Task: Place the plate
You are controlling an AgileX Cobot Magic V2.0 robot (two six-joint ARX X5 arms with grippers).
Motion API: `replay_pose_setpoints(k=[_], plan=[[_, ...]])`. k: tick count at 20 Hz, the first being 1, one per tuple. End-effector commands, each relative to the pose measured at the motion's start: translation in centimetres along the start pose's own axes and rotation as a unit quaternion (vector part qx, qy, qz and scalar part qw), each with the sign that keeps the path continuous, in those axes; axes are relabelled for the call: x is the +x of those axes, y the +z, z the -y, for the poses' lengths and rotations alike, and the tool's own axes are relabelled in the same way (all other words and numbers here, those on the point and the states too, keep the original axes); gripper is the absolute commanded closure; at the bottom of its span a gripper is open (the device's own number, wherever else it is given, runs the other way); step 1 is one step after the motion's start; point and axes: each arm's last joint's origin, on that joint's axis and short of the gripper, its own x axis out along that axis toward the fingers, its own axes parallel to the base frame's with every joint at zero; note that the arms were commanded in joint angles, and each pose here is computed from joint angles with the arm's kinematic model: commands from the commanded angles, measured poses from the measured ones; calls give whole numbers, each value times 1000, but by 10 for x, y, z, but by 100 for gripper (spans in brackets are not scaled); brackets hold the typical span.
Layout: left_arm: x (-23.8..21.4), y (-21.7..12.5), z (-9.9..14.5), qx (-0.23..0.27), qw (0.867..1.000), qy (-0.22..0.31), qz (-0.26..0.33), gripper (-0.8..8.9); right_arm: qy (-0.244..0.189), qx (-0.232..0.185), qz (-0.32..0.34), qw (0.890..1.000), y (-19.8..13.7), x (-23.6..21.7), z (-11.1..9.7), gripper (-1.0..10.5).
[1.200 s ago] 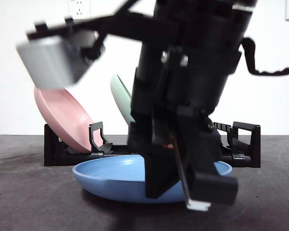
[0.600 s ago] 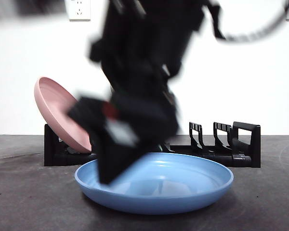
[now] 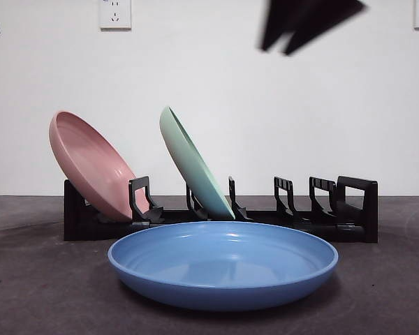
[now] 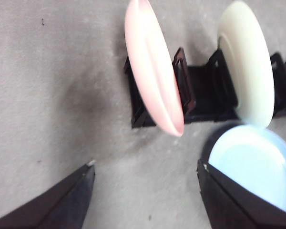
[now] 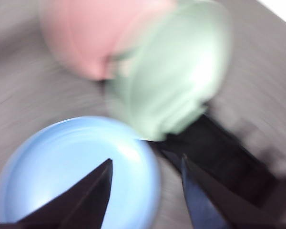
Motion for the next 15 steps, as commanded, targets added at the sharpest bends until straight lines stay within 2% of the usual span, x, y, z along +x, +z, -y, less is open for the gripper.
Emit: replay_pose_setpoints(k=[1,3,6,10,15], plan=[[8,13,2,-23,1000,-9,18,458,-23,74,7,997,-4,-5,40,723],[23,22,6,-26,999,-19,11,446,-53,114,-4,992,-13,-11,65,723],[46,48,17,-5,1000,-1,-14,446,-73,145,-17,987,-22,-17,83,723],[80,89,37,55,995,65,-49,446,-71,154,-19,985,-25,-19,88,723],[126,111,42,67,985,116,-106,446,-71,154,-19,985,-25,-19,88,723]])
